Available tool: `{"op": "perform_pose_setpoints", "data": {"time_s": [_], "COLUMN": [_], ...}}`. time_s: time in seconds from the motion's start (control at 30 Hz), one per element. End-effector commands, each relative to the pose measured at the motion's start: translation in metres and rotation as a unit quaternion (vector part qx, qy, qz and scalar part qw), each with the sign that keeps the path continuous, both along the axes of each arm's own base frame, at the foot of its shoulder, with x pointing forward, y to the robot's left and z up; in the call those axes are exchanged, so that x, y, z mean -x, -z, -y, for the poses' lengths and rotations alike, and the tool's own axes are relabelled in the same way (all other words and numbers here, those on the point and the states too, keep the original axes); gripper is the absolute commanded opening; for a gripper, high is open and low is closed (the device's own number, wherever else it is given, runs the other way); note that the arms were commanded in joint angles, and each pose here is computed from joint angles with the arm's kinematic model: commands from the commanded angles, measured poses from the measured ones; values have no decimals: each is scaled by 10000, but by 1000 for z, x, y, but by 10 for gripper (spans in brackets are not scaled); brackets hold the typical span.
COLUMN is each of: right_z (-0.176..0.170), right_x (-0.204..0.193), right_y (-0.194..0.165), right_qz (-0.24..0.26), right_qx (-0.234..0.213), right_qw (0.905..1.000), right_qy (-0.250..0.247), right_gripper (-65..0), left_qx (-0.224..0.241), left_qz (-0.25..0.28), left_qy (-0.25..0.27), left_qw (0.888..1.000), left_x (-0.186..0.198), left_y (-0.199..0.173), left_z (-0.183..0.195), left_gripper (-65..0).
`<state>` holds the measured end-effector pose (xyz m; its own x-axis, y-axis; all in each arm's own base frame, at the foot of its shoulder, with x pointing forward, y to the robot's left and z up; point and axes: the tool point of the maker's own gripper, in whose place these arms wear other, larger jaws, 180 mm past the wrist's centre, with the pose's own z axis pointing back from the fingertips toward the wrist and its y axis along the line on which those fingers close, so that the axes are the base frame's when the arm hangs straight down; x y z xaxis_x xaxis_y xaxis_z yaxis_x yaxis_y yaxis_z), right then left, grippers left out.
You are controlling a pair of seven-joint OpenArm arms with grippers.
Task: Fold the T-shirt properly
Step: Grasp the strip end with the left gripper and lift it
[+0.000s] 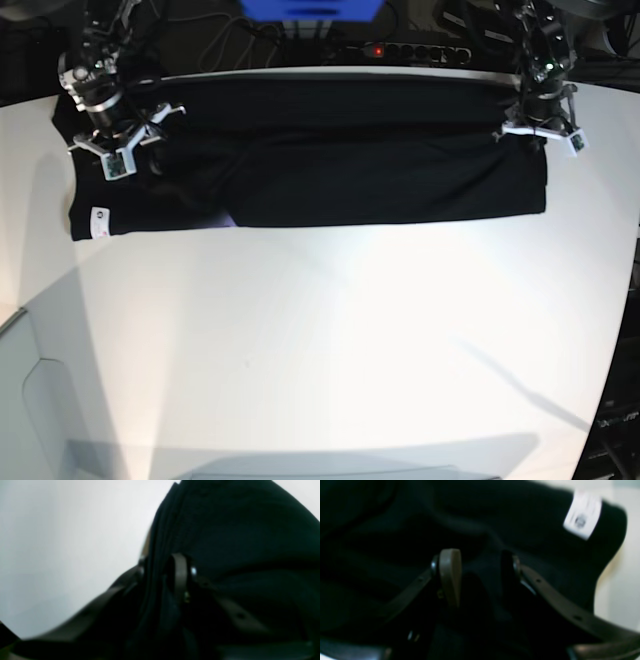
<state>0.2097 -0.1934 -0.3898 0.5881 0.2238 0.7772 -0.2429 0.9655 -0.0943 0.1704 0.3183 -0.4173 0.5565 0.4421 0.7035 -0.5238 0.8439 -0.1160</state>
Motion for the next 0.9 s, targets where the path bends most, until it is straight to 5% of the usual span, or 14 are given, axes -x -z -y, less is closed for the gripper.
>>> {"op": "perform_pose_setpoints", "data": {"time_s": [0.0, 0.2, 0.47, 0.87], "right_z": [1, 1, 3, 4], "right_x": [-4, -4, -5, -12], "right_y": [-10, -10, 12, 9], "right_qz": [206, 199, -31, 49], "right_qx": [-29, -32, -185, -178], "right_qw": [9998, 9998, 9998, 9998], "right_qy": [-21, -20, 48, 43], "right_gripper": [-384, -384, -383, -383], "left_qx": [22, -69, -397, 529], "left_qz": [-166, -48, 642, 897], "left_qy": [30, 74, 431, 1662], "left_qw": [9999, 9999, 9962, 9806], "left_x": [5, 0, -24, -41], "left_y": [3, -6, -64, -66], "left_z": [0, -2, 14, 141], "left_gripper": [-621, -650, -650, -650]}}
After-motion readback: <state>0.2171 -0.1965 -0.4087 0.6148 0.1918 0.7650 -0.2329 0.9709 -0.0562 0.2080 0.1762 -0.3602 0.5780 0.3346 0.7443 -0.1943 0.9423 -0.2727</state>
